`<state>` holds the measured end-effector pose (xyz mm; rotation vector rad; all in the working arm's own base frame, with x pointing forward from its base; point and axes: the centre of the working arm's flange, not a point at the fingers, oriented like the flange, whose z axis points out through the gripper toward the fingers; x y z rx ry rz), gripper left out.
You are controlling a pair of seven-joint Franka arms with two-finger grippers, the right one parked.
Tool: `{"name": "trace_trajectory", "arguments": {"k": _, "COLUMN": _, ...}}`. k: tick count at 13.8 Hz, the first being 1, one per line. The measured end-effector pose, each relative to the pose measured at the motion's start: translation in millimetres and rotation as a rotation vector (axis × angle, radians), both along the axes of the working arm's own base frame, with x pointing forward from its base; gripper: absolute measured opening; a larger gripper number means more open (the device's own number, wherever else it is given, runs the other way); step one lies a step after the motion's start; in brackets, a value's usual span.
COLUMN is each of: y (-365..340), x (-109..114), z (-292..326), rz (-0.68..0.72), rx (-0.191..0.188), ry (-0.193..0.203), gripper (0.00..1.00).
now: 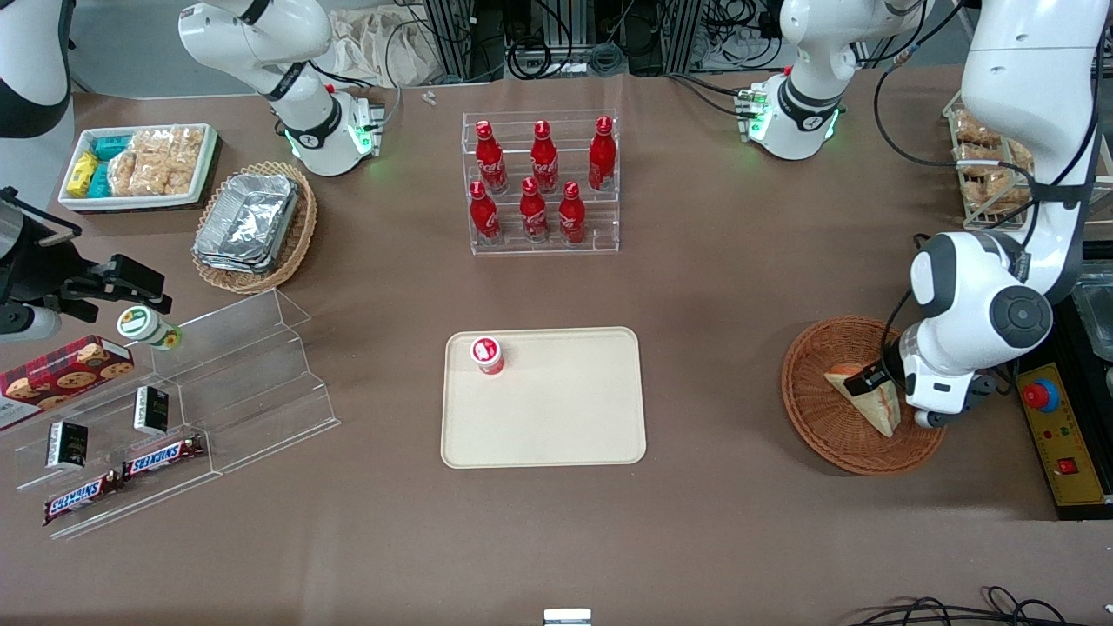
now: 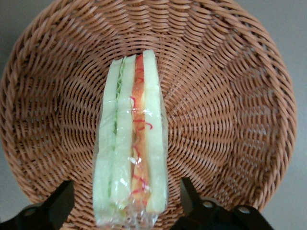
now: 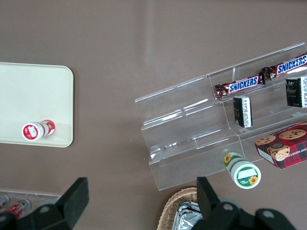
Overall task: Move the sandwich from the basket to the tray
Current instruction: 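Lower the left gripper and close it on the wrapped sandwich, then lift the sandwich and carry it with the left gripper to the cream tray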
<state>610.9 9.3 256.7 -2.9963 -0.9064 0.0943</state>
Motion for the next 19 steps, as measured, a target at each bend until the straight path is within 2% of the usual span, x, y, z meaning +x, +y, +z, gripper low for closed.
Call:
{"name": "trace_trajectory", "arguments": {"k": 1, "y": 0, "x": 3, "z": -4, "rz": 0.037, "rx": 0.0, "ry": -0.002, "gripper": 0.94}}
{"name": "trace_trajectory", "arguments": {"k": 2, "y": -1, "x": 7, "z": -6, "rz": 0.068, "rx": 0.0, "ry": -0.005, "gripper": 0.89}}
{"name": "trace_trajectory", "arguments": {"k": 6, "y": -7, "x": 18, "z": -1, "rz": 0.099, "rx": -0.002, "ry": -0.025, "gripper": 0.45}}
{"name": "trace_trajectory", "arguments": {"k": 7, "y": -8, "x": 20, "z": 2, "rz": 0.098, "rx": -0.003, "ry": -0.03, "gripper": 0.37}}
{"name": "trace_trajectory", "arguments": {"k": 9, "y": -11, "x": 23, "z": 15, "rz": 0.092, "rx": -0.001, "ry": -0.022, "gripper": 0.33}}
{"name": "trace_trajectory", "arguments": {"k": 11, "y": -12, "x": 28, "z": 47, "rz": 0.089, "rx": 0.009, "ry": 0.015, "gripper": 0.28}}
{"name": "trace_trajectory", "arguments": {"k": 13, "y": -16, "x": 34, "z": 104, "rz": 0.084, "rx": 0.019, "ry": 0.06, "gripper": 0.19}}
{"name": "trace_trajectory", "arguments": {"k": 16, "y": -37, "x": 35, "z": 208, "rz": 0.022, "rx": 0.018, "ry": 0.104, "gripper": 0.19}}
{"name": "trace_trajectory", "arguments": {"k": 17, "y": -47, "x": 32, "z": 238, "rz": -0.012, "rx": 0.011, "ry": 0.11, "gripper": 0.19}}
{"name": "trace_trajectory", "arguments": {"k": 19, "y": -85, "x": 27, "z": 278, "rz": -0.101, "rx": -0.018, "ry": 0.089, "gripper": 0.19}}
